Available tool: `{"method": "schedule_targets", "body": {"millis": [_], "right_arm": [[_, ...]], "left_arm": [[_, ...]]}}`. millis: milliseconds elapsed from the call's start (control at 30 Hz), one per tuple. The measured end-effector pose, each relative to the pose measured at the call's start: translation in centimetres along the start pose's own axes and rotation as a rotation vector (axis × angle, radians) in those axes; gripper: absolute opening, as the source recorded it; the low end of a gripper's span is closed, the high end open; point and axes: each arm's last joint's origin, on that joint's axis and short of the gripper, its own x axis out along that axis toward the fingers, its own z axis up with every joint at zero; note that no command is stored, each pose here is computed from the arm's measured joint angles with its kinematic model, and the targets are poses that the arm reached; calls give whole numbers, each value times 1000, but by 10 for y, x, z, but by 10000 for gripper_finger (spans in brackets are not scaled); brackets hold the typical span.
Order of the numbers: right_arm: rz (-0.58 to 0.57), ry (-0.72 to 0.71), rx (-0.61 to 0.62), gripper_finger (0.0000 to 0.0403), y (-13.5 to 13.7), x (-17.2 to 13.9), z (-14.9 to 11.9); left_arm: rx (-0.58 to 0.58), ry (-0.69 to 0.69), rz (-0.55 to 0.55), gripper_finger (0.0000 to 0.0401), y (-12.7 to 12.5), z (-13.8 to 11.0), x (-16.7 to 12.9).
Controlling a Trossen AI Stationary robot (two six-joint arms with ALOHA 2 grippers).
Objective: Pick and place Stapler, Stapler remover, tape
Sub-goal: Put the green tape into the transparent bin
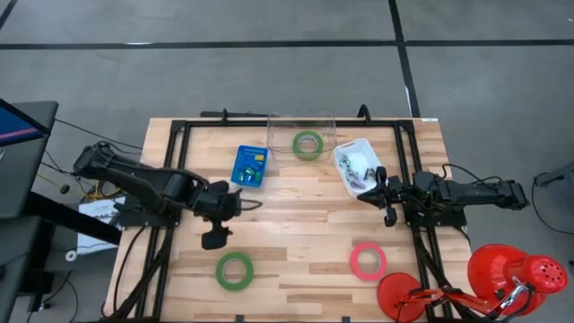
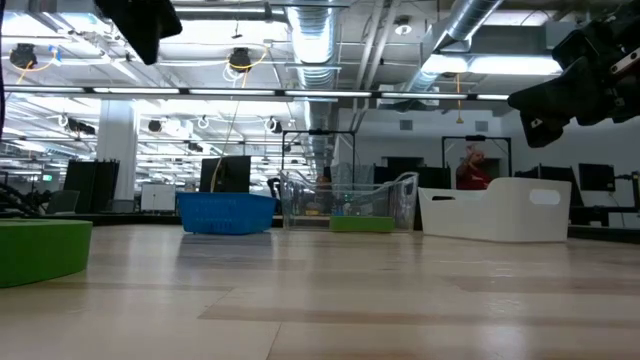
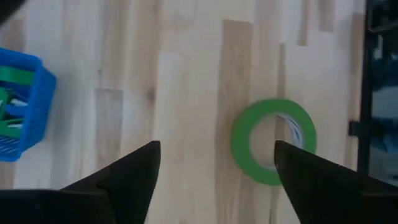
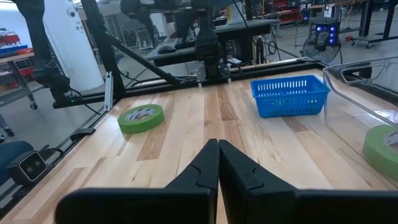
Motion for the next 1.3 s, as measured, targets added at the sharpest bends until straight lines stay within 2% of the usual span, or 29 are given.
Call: {"method": "schedule_targets", "body": {"millis": [133, 267, 400, 600, 833, 1067, 1200, 1300], "right_arm": [[0, 0, 0, 0, 0, 0, 0], [0, 0, 0, 0, 0, 0, 0], [0, 0, 0, 0, 0, 0, 0], [0, 0, 0, 0, 0, 0, 0], [0, 0, 0, 0, 0, 0, 0], [0, 0, 0, 0, 0, 0, 0], [0, 0, 0, 0, 0, 0, 0], [0, 0, 0, 0, 0, 0, 0]], "left_arm": [[43, 7, -21, 319, -12, -6, -1], [-19, 21, -19, 320, -18, -7, 3], [-95, 66, -2, 314, -23, -5, 15], [-59, 147, 12, 309, -39, -6, 38], [-96, 199, 41, 308, -52, -7, 59], [-131, 164, 19, 307, -57, -2, 67], [-203, 146, 41, 307, -56, -1, 67], [-214, 150, 54, 307, -55, -3, 70]]}}
